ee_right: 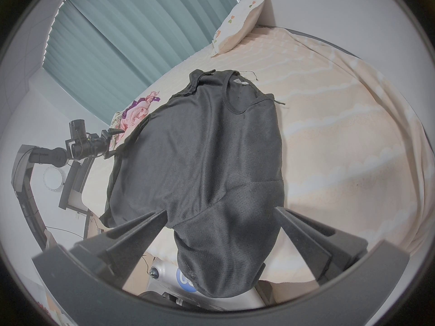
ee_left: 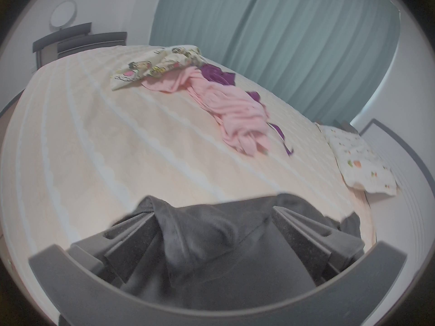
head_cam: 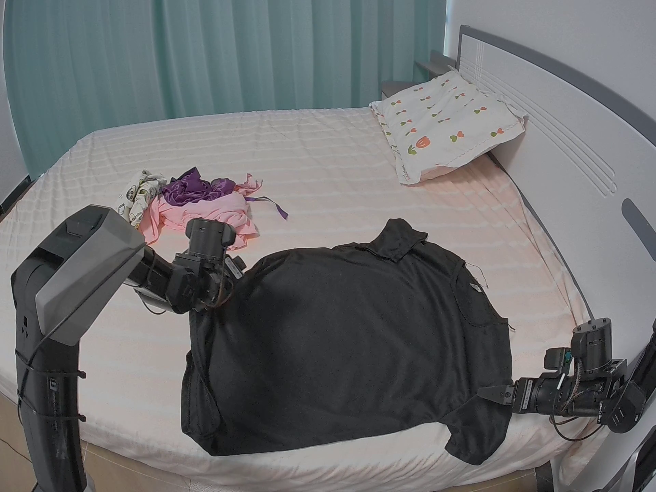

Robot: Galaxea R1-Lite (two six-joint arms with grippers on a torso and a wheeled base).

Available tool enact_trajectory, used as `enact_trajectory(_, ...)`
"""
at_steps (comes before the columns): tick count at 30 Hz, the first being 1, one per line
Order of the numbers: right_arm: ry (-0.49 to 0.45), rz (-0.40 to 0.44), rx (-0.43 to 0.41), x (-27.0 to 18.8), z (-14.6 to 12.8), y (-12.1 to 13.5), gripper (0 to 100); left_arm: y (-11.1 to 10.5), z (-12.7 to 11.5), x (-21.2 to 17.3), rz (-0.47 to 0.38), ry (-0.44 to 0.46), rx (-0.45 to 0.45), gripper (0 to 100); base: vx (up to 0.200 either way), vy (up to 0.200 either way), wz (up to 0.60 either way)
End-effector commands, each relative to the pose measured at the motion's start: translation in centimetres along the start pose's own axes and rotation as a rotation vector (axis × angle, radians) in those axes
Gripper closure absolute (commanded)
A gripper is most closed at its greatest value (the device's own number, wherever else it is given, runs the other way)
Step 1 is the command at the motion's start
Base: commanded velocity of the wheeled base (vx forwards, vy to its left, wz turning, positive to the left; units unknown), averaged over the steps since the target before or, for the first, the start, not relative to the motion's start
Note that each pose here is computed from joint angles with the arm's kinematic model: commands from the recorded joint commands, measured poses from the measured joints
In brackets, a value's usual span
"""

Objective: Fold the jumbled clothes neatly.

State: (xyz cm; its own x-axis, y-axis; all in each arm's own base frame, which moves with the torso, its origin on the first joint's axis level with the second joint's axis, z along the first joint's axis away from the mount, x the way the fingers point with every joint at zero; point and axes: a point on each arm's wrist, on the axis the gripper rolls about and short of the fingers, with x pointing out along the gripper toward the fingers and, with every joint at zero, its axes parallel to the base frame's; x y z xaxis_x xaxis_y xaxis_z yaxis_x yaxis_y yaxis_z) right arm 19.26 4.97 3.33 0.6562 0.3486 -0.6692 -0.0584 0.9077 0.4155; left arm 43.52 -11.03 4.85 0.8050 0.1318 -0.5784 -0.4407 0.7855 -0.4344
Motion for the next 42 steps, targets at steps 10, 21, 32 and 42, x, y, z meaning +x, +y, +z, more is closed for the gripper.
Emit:
enact_trajectory(10,0.022,-0.011,0.002,0.2,-0.3,-0.2,0,5.3,6.5,3.4,0.069,-0.102,-0.120,0,0.000,0.000,0.00)
enact_trajectory(21,0.021,-0.013,0.003,0.2,-0.3,-0.2,0,5.9,6.8,2.4,-0.013,0.006,-0.182,0,0.000,0.000,0.00)
enact_trajectory(32,0.018,-0.010,0.000,0.1,-0.3,-0.1,0,4.4,5.9,-1.9,-0.119,0.100,-0.142,0,0.000,0.000,0.00)
enact_trajectory(42,0.042,0.023,-0.037,-0.2,-1.2,0.8,0,4.4,3.9,-1.5,-0.123,0.151,0.055,0,0.000,0.000,0.00)
